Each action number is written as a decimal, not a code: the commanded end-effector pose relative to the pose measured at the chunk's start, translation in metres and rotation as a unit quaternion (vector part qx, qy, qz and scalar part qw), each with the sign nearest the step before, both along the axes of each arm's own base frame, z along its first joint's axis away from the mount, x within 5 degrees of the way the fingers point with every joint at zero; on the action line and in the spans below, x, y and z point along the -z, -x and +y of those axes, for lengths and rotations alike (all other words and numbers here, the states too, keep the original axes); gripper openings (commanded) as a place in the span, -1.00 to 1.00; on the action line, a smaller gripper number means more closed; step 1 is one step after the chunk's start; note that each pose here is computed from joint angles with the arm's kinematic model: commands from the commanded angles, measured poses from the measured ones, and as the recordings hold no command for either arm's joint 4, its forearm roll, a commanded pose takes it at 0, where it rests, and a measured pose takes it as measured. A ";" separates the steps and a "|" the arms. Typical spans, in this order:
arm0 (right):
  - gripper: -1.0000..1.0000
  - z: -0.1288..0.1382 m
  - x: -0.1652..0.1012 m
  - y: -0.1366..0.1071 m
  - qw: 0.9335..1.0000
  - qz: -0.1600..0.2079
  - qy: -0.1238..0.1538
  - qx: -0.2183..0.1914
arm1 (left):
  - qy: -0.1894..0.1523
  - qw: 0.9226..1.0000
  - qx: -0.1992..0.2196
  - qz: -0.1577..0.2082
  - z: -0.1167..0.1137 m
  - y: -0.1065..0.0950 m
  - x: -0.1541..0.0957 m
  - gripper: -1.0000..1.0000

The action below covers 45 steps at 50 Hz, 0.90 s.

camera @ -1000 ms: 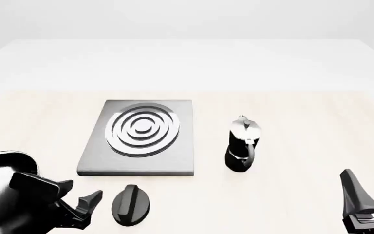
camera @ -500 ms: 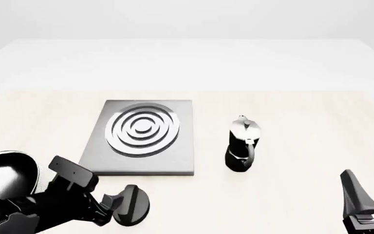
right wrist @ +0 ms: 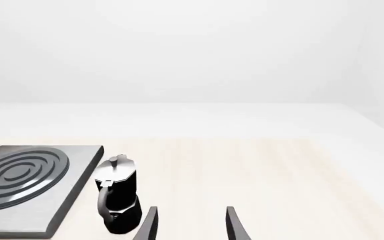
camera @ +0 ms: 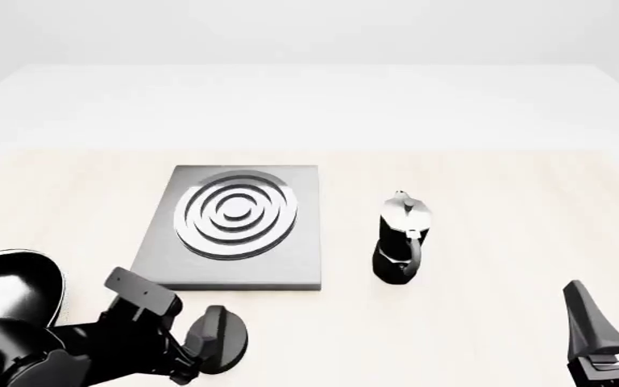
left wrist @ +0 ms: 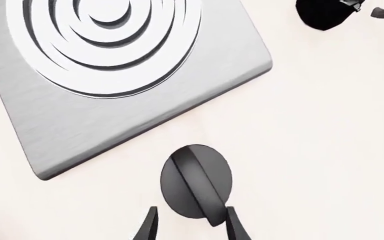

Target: Turn on the stove and put the frying pan on it.

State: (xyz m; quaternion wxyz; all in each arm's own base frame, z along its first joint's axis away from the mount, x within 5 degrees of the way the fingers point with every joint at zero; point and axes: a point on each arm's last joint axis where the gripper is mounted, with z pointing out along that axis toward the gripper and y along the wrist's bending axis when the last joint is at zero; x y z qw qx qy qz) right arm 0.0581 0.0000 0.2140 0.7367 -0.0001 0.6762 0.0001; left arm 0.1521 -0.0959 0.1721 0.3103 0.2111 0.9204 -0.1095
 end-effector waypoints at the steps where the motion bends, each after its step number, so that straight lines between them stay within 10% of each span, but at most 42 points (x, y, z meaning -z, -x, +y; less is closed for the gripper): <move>1: 1.00 0.000 0.000 0.000 1.000 0.000 0.000 0.000 | -0.002 1.000 0.008 0.016 -0.006 0.003 0.010 1.00; 45: 1.00 0.000 0.000 0.000 1.000 0.000 0.000 0.000 | 0.013 0.997 0.050 0.062 -0.030 0.030 0.049 1.00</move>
